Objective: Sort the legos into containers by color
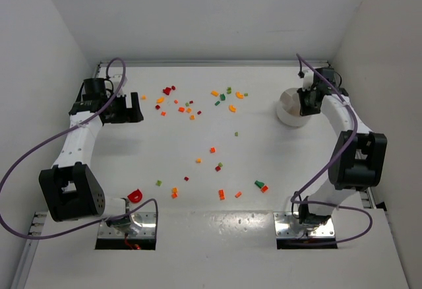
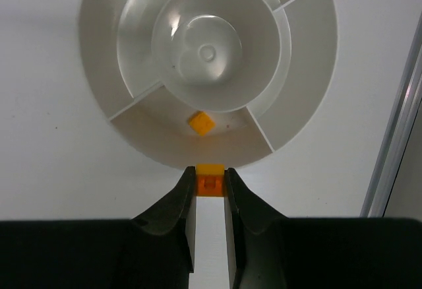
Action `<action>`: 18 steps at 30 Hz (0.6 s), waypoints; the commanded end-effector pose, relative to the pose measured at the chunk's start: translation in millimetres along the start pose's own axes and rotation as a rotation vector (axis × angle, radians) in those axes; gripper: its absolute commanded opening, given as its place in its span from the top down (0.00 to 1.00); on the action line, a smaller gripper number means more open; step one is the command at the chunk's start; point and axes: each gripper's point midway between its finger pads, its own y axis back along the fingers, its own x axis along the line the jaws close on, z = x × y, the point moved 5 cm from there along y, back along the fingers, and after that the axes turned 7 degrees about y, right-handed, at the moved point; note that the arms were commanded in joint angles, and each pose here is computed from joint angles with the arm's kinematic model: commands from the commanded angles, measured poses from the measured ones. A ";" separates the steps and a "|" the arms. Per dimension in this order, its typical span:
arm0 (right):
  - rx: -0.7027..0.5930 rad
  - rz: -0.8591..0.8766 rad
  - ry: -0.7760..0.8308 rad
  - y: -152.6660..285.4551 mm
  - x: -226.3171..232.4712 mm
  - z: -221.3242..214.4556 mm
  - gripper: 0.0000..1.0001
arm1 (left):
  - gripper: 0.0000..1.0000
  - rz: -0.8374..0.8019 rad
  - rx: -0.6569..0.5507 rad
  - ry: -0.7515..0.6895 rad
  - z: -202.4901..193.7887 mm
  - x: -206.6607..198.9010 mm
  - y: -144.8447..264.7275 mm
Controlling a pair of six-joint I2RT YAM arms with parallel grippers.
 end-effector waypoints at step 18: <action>-0.128 -0.022 0.003 25.0 -17.5 36.5 0.55 | 0.01 -0.010 -0.042 0.004 9.7 1.0 1.7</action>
